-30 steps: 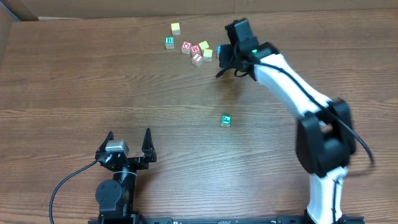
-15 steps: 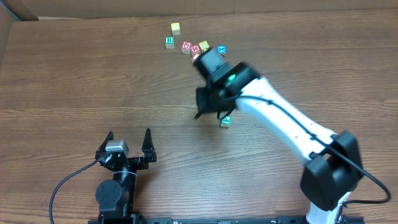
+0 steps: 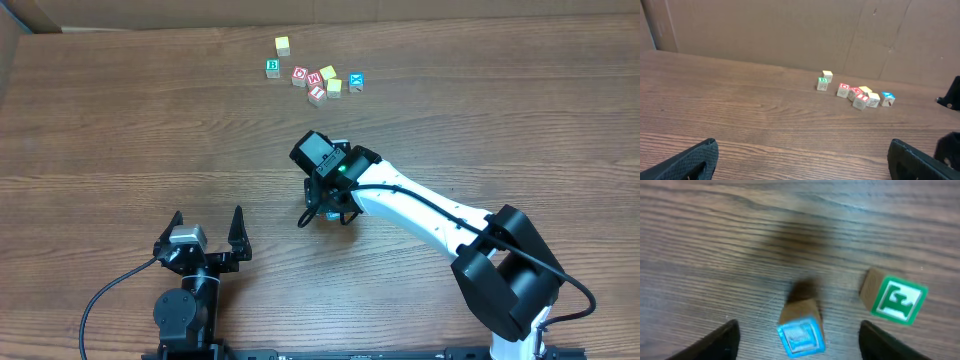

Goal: Flip 4 blocks

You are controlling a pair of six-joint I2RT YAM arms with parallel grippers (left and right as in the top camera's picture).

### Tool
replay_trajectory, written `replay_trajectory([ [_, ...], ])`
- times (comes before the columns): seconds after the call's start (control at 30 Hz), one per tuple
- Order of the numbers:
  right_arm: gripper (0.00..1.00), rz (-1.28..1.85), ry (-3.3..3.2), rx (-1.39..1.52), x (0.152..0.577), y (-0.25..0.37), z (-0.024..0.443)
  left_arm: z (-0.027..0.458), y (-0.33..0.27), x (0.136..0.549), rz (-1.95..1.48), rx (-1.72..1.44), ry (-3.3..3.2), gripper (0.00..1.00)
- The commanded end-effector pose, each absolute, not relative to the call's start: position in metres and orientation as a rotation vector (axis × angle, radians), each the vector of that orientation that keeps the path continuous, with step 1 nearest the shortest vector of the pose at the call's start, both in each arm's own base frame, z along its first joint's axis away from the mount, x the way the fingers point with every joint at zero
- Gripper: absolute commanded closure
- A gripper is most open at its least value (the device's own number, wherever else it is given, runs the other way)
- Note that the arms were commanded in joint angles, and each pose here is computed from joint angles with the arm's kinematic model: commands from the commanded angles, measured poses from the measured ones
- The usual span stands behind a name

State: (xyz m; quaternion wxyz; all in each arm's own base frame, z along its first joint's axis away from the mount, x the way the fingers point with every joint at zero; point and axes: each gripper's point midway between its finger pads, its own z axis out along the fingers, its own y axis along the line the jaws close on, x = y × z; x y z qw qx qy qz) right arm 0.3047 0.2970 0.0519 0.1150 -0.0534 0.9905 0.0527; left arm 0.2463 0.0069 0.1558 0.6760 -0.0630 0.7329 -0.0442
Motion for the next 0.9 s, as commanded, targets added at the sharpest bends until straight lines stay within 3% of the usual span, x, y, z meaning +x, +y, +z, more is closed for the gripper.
replay_trajectory([
  [0.0,0.21,0.134,2.887,-0.129,0.309,0.294,0.051,0.156,0.007,0.246,-0.081,-0.124,1.645,0.00],
  [0.13,0.25,0.178,2.913,-0.138,0.304,0.299,0.051,0.156,0.007,0.246,-0.081,-0.124,1.645,0.00],
  [0.23,0.49,0.291,2.972,-0.159,0.292,0.311,0.051,0.156,0.007,0.246,-0.081,-0.124,1.645,0.00],
  [0.27,0.65,0.335,2.998,-0.168,0.286,0.315,0.051,0.156,0.007,0.246,-0.081,-0.124,1.645,0.00],
  [0.37,0.94,0.374,3.038,-0.177,0.277,0.318,0.050,0.156,0.007,0.246,-0.081,-0.124,1.645,0.00],
  [0.63,0.96,0.388,3.035,-0.197,0.260,0.325,0.026,0.156,0.007,0.246,-0.081,-0.124,1.645,0.00],
  [0.87,0.95,0.224,2.915,-0.166,0.283,0.310,0.020,0.156,0.007,0.246,-0.081,-0.124,1.645,0.00],
])
